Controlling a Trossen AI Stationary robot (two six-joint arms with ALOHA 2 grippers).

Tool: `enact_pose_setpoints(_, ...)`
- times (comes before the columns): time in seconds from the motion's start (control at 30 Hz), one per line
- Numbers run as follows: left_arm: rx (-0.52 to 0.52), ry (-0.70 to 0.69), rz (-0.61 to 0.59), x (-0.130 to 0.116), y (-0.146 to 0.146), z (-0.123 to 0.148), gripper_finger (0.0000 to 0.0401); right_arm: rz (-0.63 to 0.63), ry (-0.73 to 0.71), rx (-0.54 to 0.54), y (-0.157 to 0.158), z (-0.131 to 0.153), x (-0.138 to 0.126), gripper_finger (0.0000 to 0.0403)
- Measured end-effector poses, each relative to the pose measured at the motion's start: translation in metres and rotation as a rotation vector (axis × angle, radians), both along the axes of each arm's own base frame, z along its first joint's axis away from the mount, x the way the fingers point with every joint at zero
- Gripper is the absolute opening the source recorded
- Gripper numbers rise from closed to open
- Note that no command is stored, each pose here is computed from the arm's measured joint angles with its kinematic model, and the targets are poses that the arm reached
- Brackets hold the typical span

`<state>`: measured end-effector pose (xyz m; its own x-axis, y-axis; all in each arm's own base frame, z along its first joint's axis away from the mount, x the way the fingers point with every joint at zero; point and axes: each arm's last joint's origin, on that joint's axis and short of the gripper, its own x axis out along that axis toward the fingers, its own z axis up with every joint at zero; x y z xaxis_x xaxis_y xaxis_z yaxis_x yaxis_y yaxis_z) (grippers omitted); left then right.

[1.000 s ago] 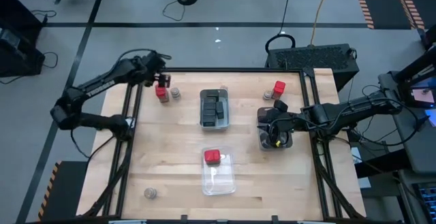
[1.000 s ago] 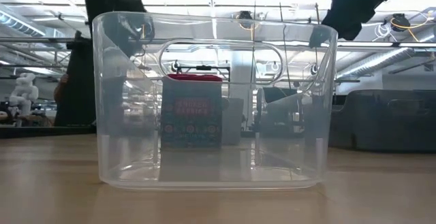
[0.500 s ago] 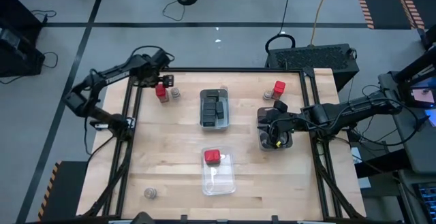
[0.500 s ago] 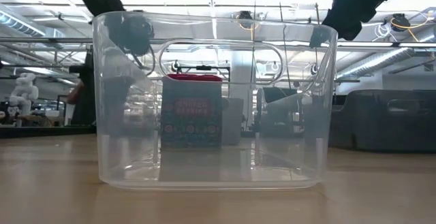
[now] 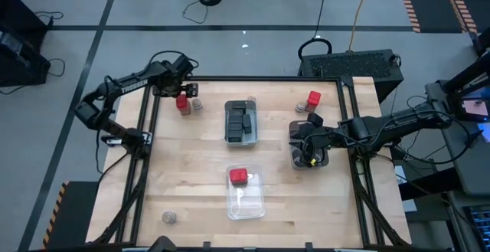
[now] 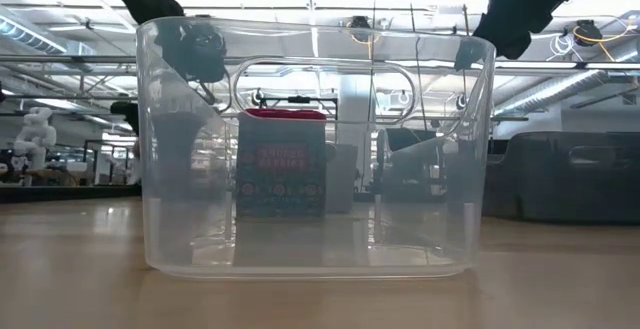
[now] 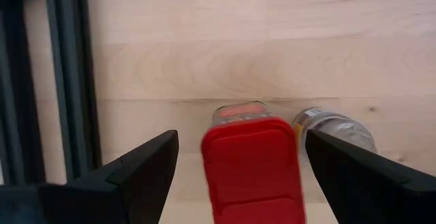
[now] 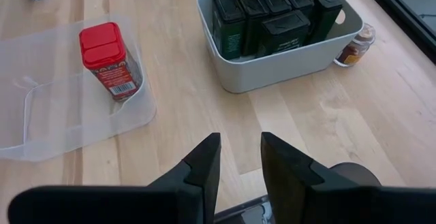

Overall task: Sort spices by type
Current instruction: Put the red spice can into the transparent bin

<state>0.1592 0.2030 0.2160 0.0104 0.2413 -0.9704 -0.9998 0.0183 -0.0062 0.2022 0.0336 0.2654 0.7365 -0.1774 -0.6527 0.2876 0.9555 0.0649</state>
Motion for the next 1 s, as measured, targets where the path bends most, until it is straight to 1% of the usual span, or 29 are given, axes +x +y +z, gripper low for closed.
enact_pose_setpoints(0.13,-0.001,-0.013,0.042,0.000,0.000,0.000,0.0327,0.005,0.001,-0.006,0.000,0.000,0.000,0.0089)
enact_pose_setpoints(0.47,-0.009,-0.017,0.013,0.007,-0.006,0.000,0.0327,0.005,0.001,-0.006,0.000,0.000,0.000,0.0089)
enact_pose_setpoints(0.7,-0.026,-0.014,0.050,0.008,-0.010,0.000,0.0327,0.005,0.000,-0.005,0.000,0.000,0.000,0.0089)
enact_pose_setpoints(0.8,-0.050,0.000,0.050,0.008,-0.010,-0.004,0.0327,0.004,0.000,-0.004,0.000,0.000,0.000,0.0089)
enact_pose_setpoints(1.0,-0.126,0.039,0.034,0.013,-0.006,-0.021,0.0326,0.003,0.000,-0.004,0.000,0.000,0.000,0.0089)
